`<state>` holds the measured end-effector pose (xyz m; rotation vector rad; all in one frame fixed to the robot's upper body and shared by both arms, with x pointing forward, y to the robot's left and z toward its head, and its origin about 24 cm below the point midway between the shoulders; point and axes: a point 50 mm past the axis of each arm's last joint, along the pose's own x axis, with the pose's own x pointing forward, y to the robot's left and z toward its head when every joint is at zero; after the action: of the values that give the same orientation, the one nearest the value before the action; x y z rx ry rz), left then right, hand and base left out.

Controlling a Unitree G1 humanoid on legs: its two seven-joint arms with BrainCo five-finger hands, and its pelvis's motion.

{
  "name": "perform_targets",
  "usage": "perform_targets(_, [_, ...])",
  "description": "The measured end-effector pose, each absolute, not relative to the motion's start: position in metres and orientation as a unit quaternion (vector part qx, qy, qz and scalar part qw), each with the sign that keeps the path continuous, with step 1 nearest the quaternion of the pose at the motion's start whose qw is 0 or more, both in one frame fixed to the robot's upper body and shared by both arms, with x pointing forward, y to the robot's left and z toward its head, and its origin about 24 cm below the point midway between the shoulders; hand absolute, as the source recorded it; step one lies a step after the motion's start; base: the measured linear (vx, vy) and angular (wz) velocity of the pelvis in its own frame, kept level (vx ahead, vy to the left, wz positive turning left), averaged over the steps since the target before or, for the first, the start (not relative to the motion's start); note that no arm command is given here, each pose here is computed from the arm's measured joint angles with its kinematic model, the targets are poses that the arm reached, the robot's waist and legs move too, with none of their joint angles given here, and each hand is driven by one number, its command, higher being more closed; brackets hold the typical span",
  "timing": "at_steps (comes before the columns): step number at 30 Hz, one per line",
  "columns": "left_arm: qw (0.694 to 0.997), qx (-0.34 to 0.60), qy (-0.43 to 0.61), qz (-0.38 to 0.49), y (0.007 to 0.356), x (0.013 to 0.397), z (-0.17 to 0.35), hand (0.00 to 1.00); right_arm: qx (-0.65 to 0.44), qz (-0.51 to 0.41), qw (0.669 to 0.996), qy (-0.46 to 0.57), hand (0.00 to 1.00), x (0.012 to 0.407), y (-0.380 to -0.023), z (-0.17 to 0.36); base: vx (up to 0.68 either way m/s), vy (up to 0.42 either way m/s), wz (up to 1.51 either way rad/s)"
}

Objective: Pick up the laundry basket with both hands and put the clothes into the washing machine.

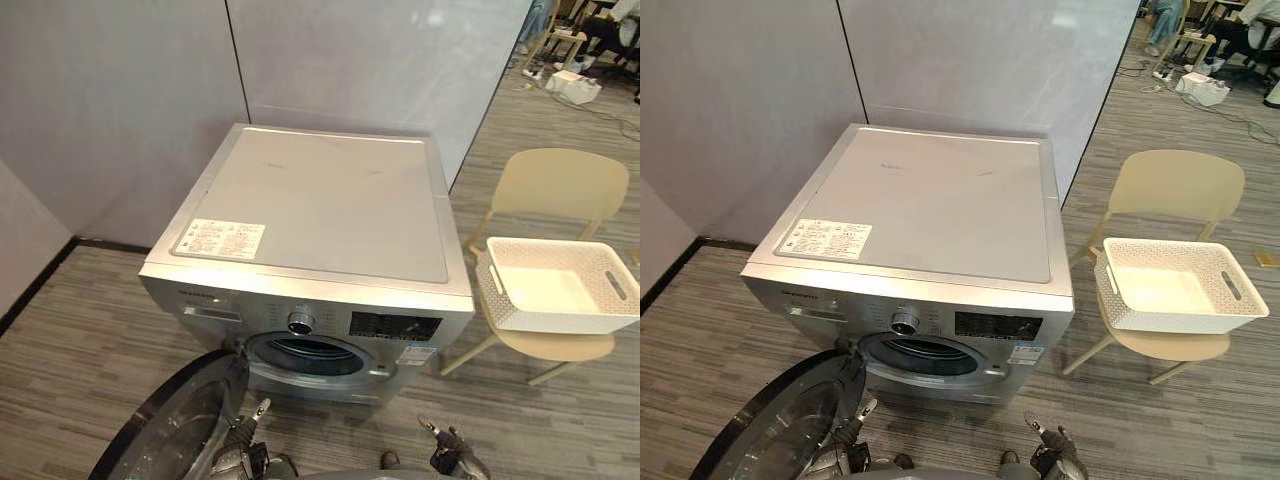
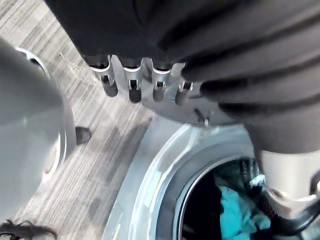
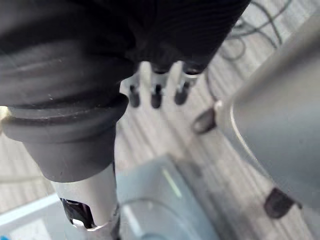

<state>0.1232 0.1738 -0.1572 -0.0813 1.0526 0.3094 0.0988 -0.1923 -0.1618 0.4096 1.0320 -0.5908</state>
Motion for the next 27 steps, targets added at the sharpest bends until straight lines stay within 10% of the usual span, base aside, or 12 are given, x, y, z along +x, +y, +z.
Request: perform_targets(27, [0.815, 0.050, 0.562, 0.133, 0.210, 0.085, -0.166, 0.00, 0.151, -0.273, 0.779, 0.545, 0.00, 0.056, -0.213, -0.171, 0.07, -0.046, -0.03])
